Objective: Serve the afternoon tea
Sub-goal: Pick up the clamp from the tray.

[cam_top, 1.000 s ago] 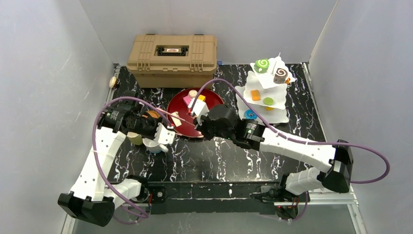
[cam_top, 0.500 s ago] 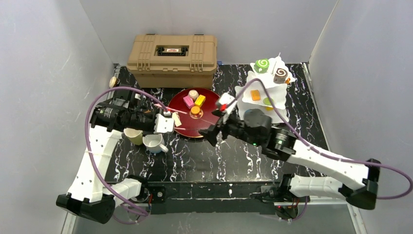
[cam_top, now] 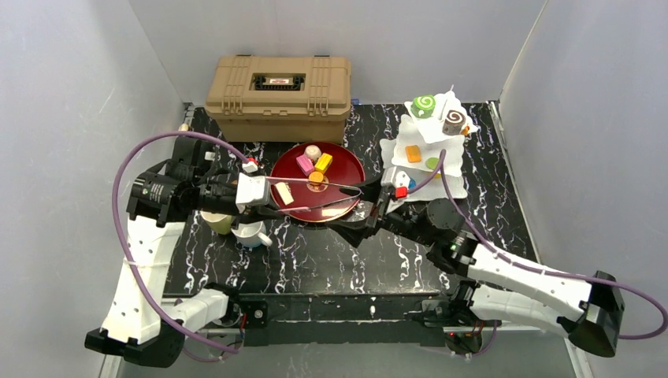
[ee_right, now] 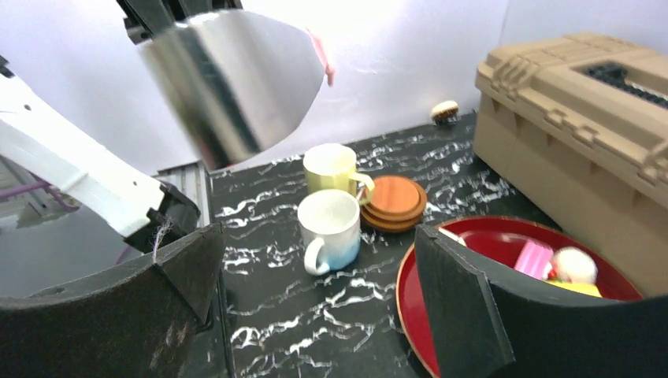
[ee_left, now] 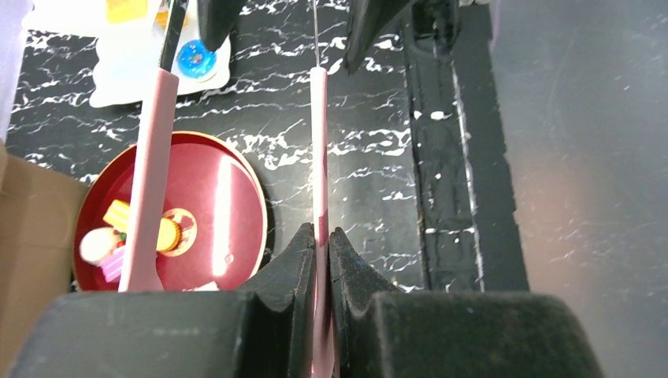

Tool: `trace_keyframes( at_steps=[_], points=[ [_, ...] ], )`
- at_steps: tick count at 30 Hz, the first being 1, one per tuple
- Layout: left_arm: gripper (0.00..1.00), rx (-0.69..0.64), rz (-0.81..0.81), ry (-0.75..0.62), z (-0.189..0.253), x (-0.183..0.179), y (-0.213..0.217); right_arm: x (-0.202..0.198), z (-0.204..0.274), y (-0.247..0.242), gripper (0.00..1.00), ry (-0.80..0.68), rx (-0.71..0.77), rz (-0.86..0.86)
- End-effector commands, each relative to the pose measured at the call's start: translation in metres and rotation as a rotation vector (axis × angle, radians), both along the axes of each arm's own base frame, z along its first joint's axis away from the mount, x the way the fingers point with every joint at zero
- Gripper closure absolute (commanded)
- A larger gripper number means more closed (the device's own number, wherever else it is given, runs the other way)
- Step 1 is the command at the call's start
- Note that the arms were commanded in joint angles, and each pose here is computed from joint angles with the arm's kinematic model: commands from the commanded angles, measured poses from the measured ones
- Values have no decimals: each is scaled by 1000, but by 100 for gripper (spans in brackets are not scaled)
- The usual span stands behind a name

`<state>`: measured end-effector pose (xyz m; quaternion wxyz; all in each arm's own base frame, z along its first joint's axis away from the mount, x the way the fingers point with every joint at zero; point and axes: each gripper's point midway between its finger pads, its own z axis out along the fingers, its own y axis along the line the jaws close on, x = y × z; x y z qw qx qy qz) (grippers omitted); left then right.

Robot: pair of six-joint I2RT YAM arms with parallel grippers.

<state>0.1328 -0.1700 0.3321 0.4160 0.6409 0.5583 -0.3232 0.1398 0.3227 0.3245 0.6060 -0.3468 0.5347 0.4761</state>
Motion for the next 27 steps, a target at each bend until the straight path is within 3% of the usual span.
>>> trace_keyframes(
  at_steps=[1, 7, 13, 27],
  points=[
    [100, -106, -34, 108, 18, -24, -10, -9, 64, 10, 1, -126, 213, 79],
    [100, -121, -35, 135, 19, -28, -11, -12, 92, 28, 2, -178, 323, 147],
    [100, -126, -34, 147, 20, -31, -11, -3, 102, 24, 2, -175, 410, 94],
    [100, -200, -49, 284, 37, -38, -20, -32, 126, 38, 2, -217, 502, 285]
  ],
)
